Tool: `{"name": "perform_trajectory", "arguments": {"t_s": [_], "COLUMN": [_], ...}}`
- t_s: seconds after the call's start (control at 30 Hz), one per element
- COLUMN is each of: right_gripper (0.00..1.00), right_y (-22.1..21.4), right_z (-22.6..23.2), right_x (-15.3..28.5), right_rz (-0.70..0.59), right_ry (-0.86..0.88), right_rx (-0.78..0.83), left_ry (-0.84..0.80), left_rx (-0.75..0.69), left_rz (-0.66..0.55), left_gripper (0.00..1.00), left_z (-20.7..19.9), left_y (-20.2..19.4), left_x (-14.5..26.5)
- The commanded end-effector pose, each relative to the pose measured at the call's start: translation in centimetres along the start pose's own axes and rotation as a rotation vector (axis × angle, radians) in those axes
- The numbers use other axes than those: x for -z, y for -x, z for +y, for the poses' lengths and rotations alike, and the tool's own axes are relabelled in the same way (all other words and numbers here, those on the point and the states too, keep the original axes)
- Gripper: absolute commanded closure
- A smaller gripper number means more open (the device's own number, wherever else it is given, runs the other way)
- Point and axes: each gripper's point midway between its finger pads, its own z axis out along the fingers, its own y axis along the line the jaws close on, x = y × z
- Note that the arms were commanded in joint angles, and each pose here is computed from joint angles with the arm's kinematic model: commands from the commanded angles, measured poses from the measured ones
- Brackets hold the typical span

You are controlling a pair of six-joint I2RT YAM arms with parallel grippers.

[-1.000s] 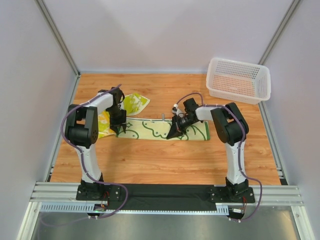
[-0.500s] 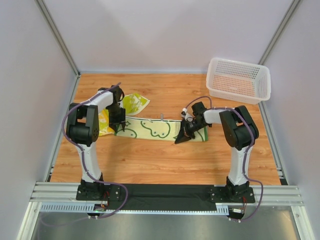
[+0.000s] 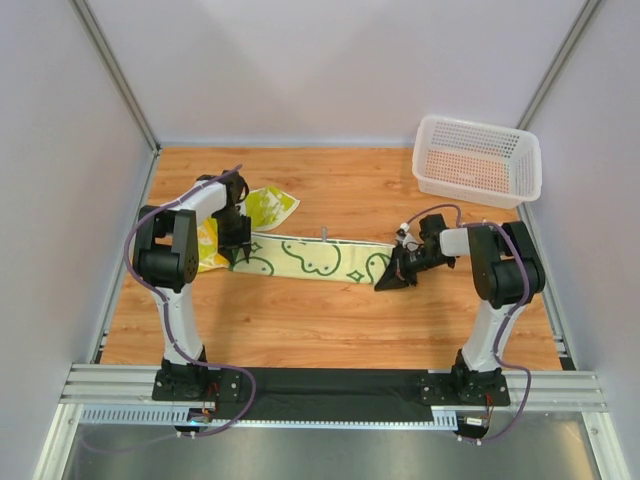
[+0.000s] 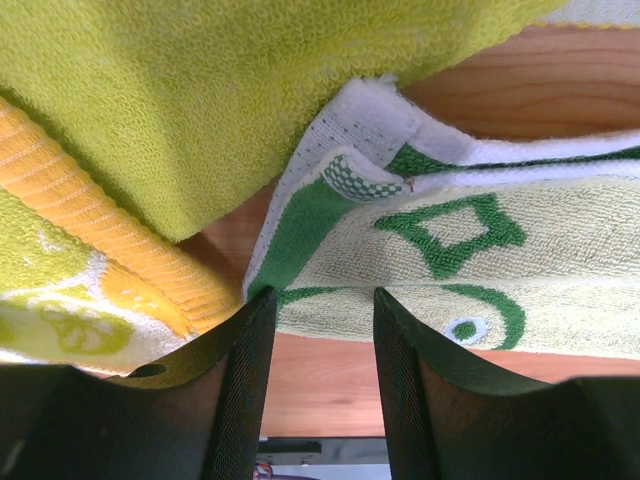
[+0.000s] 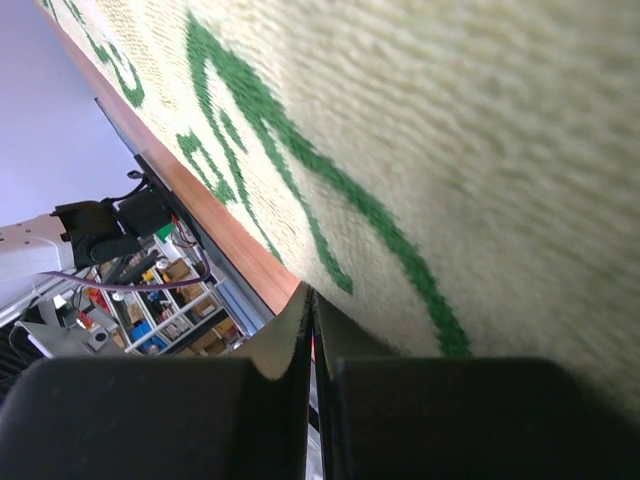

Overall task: Roll the towels
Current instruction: Fold the towel

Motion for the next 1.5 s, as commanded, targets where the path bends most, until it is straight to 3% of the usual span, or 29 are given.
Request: {"name": "perform_trajectory", "arguments": {"t_s": [0.0,0.37,0.57,0.87,0.97,1.0,1.03,1.13,1.23,1.47], "right_gripper": [1.00,1.00,1.00,1.00,0.99,0.97,0.84,0.66,0.54,0.56], "right_y": [0.2,0.8,1.2,0.4,0.6,0.7,1.3,1.8,2.0,1.3], "right_z": [-3.3,-6.4,-6.2,-10.9,-10.5,-9.6,-8.5,-5.4,-2.5,-1.7], "right_x": [0.5,4.8,6.9,11.7,12.9,13.0,13.5,13.5,13.7,10.2], "right_rz": [-0.059,-0.160,-0.202,-0.271,-0.312,-0.325,-0.364,-0.405,-0.449,-0.396], "right_ry": [-0.129,-0.167,-0.235,-0.434,-0.471,-0.441,-0.411,-0.302,-0.230,-0.159], "right_rx": [-0.038,-0.227,-0.207,-0.396,-0.389,-0.382,-0.351,-0.287,-0.225,-0.260], "left_ry": [0.012,0.014,0.007,0.000,-0.014,-0.018,-0.025,-0.046,-0.060,-0.098], "left_rx": [-0.019,-0.015,-0.013,-0.013,-0.010,-0.010,-0.008,0.001,0.003,0.002], "left_rz": [-0.033,-0.030,-0.033,-0.037,-0.040,-0.038,-0.045,-0.063,-0.089,-0.167], "left_gripper": [0.49,0.49,0.49,0.49,0.48,0.48,0.44,0.36,0.29,0.25], "left_z": [0.4,0.4,0.2,0.0,-0.2,-0.3,-0.4,-0.8,-1.1,-2.0], "left_y": [1.4,1.4,1.6,1.8,1.8,1.7,1.7,1.8,2.1,3.8], "left_x": [-0.1,-0.4,-0.5,-0.3,0.1,0.2,0.6,1.7,3.2,7.0]}}
